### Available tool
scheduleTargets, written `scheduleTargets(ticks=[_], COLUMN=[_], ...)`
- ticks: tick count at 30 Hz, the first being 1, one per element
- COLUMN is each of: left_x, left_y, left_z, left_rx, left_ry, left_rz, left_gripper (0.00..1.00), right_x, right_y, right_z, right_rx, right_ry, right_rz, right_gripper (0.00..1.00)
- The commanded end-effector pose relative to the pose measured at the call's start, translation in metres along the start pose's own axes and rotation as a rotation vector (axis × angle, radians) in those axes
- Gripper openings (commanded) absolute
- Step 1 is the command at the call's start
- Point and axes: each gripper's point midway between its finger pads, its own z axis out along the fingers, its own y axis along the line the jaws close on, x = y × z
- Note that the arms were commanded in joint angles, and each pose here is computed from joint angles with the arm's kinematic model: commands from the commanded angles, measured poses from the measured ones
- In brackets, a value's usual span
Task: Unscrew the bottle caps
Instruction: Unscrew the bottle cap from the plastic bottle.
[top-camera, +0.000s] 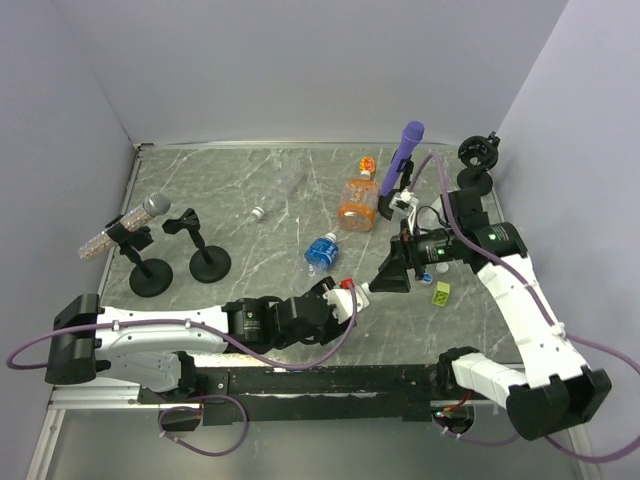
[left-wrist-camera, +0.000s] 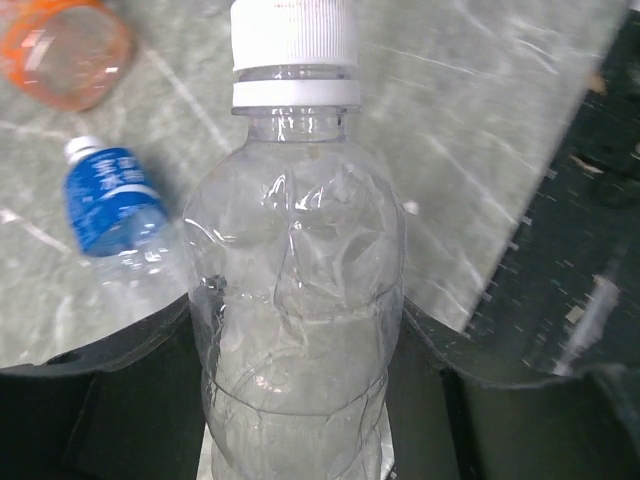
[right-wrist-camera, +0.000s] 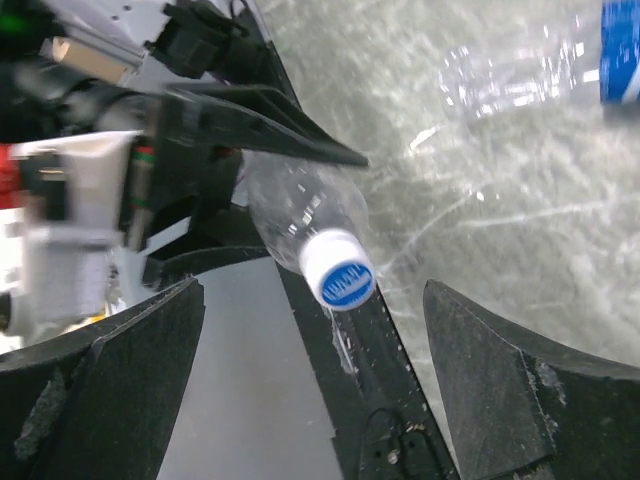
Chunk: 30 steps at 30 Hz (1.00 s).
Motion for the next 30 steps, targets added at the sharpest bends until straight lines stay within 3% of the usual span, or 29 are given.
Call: scheduleTargets(ticks=[1, 14, 20, 26, 30], left_x=[-0.033, -0.042, -0.044, -0.046, -0.049], left_y=[0.019, 0.009, 0.006, 0.003, -0.003], left_z=[-0.002, 0.003, 0.005, 0.0, -0.01], left_rx=[-0.117, -0.09, -0.08, -0.049, 0.07], left_ry=[-0.106, -0.139, -0.144, -0.171, -0.208], left_rz=[-0.047, -0.055, -0.057, -0.074, -0.112], left_gripper=[0.18, 0.18, 0.18, 0.18, 0.18], right_x=[0.009, 0.004, 0.005, 0.006, 0.005], right_y=[-0.014, -0.006, 0.002, 0.01, 0.025], right_z=[0.006, 0.017, 0.016, 0.013, 0.007], right_rx=[0.03, -0.108, -0.151, -0.178, -0.24], right_ry=[0.048, 0.067, 0.064, 0.067, 0.067], right_rz=[0.137, 0.184, 0.172, 0.11, -0.058], right_gripper=[0.94, 0.65, 0.35, 0.25, 0.22])
